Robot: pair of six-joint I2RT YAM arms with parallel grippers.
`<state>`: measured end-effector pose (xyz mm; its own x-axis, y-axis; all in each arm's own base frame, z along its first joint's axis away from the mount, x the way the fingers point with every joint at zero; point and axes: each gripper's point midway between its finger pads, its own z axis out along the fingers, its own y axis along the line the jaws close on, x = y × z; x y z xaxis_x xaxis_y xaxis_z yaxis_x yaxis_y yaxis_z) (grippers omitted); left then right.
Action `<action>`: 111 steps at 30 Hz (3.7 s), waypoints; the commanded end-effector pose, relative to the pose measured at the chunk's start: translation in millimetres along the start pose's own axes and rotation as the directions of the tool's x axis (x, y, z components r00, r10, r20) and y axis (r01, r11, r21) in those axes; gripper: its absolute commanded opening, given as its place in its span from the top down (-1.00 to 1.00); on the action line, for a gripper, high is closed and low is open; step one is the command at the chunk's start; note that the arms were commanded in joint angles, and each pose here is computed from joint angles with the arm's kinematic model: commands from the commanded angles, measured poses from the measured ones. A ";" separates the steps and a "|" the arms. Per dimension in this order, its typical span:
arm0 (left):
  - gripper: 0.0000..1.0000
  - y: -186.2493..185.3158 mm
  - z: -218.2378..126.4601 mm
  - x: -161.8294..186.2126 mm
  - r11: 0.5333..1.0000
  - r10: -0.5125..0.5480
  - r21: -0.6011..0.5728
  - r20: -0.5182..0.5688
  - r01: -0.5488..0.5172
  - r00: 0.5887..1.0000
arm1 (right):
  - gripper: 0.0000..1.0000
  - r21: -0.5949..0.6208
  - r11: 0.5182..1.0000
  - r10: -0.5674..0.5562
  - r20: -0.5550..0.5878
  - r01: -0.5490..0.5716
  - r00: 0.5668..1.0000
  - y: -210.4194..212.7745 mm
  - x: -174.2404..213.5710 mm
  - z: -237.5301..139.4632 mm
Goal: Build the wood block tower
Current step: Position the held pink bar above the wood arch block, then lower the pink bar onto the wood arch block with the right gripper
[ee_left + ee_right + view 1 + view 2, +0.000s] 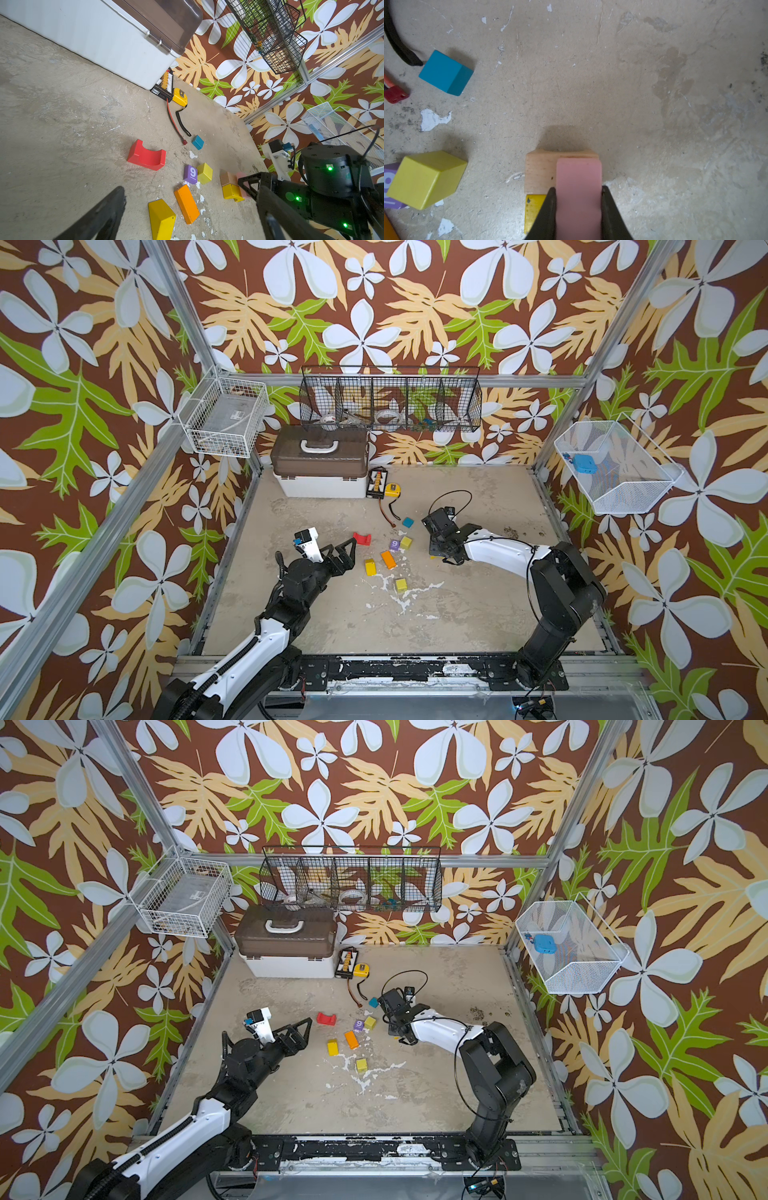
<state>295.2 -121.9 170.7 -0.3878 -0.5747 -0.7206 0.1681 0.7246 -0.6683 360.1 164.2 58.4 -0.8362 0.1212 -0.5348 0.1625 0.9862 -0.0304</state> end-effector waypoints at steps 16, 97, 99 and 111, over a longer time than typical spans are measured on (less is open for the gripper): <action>-1.00 -5.6 1.3 -4.3 1.000 -0.001 0.021 0.012 0.001 1.000 | 0.55 -0.027 0.999 0.022 0.001 -0.022 1.000 -2.7 -2.8 0.7; -0.99 -6.5 1.9 -2.8 1.000 -0.010 0.026 0.003 0.010 1.000 | 0.29 0.015 1.000 0.018 0.010 -0.018 1.000 -5.8 -10.4 6.3; -0.99 -6.9 1.9 -3.3 1.000 -0.010 0.027 0.004 0.010 1.000 | 0.29 0.018 1.000 0.022 0.009 -0.022 1.000 -6.5 -10.8 7.0; -1.00 -6.7 1.7 -2.9 1.000 -0.011 0.027 0.004 0.010 1.000 | 0.29 0.015 0.999 0.036 0.004 -0.036 0.999 -5.2 -10.6 10.0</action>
<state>295.2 -124.6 167.6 -0.4047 -0.5730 -0.7126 0.1690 0.7190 -0.6742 372.1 157.1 54.8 -0.8323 0.1460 -0.5347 0.1893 0.9816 -0.0266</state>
